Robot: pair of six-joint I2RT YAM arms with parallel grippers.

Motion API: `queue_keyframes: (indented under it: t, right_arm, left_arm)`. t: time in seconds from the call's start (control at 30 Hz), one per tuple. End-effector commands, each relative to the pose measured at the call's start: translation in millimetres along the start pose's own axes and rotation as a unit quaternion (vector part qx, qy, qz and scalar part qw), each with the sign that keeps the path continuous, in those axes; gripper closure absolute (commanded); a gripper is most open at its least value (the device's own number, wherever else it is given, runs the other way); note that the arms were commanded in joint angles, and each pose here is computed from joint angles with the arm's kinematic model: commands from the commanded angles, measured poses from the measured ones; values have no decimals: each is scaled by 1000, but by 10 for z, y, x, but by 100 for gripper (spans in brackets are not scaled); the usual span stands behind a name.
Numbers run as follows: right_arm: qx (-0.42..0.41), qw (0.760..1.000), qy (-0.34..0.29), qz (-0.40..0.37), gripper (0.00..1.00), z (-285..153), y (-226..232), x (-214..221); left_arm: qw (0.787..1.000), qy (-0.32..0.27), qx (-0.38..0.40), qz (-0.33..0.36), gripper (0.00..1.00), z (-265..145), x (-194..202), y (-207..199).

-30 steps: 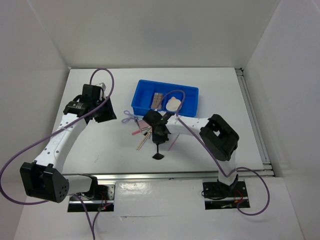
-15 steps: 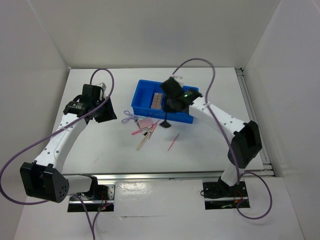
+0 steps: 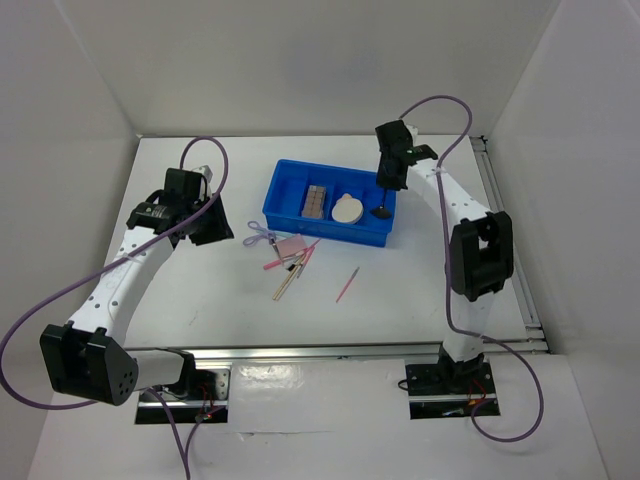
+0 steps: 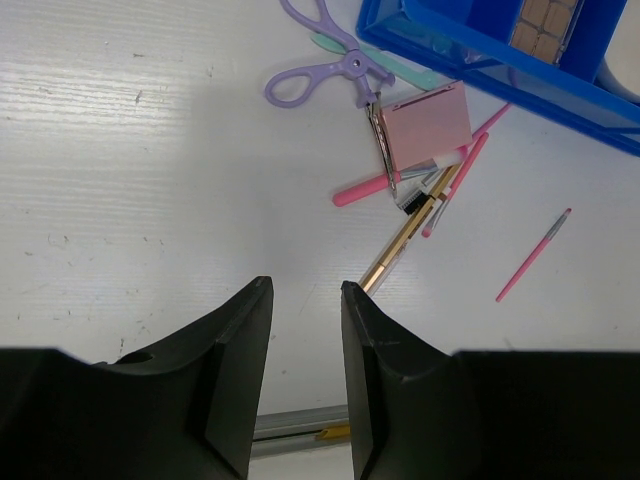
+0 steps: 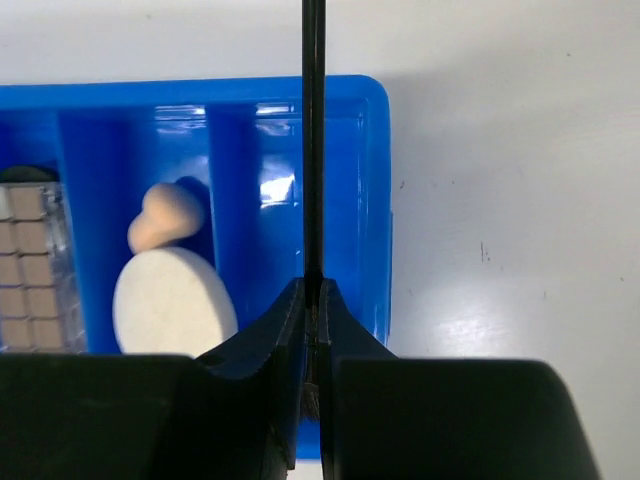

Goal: Organize the makeup

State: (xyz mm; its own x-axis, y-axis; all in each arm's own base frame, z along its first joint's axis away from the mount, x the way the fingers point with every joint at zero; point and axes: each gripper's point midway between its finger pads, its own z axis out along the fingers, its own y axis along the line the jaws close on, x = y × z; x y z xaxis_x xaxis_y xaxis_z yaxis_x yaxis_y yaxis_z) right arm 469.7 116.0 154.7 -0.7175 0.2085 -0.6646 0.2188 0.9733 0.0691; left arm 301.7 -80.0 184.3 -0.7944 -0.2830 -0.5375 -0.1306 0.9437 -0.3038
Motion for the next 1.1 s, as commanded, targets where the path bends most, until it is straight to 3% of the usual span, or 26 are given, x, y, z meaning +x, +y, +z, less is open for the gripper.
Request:
queue_keyframes:
  t: [0.0, 0.07, 0.1, 0.13, 0.17, 0.27, 0.33, 0.43, 0.6, 0.73, 0.93, 1.03, 1.07]
  right_arm:
    - [-22, 999, -25, -13, 100, 95, 123, -221]
    - [-14, 1000, -14, -13, 99, 221, 95, -187]
    - [-17, 1000, -8, -14, 92, 255, 110, -151]
    - [-19, 1000, -12, -13, 78, 241, 122, -186]
    - [-21, 1000, -17, -11, 54, 223, 136, -227]
    - [-28, 999, -32, -2, 40, 82, 143, -332]
    - [-42, 997, -61, 13, 41, -171, 148, -509]
    - [-61, 996, -67, 26, 55, -484, 99, -489]
    - [-61, 997, 0, 37, 60, -686, -91, 301]
    - [-66, 995, 35, 62, 64, -722, -185, 684]
    - [-86, 993, 57, 62, 90, -705, -18, 869]
    - [-88, 991, 79, 53, 90, -714, 92, 1081]
    - [-93, 990, 90, 51, 85, -724, 135, 1171]
  left_arm:
    - [1000, -16, 3, 7, 53, -25, -96, -8]
    - [1000, -16, 3, 7, 53, -25, -96, -8]
    - [1000, -16, 3, 7, 53, -25, -96, -8]
    - [1000, -16, 3, 7, 53, -25, -96, -8]
    - [1000, -16, 3, 7, 53, -25, -96, -8]
    - [1000, -11, 1, 6, 53, -28, -75, 1]
    - [1000, -16, 3, 7, 53, -53, -84, -5]
    - [1000, -16, 3, 7, 53, -54, -84, -5]
    - [1000, -20, 5, 7, 53, -51, -105, -14]
    - [1000, -9, 7, 7, 53, -10, -57, -13]
    - [1000, -12, 12, 11, 53, -19, -44, -40]
    - [1000, -17, 13, 11, 53, -44, -54, -46]
    - [1000, -17, 13, 11, 53, -44, -54, -46]
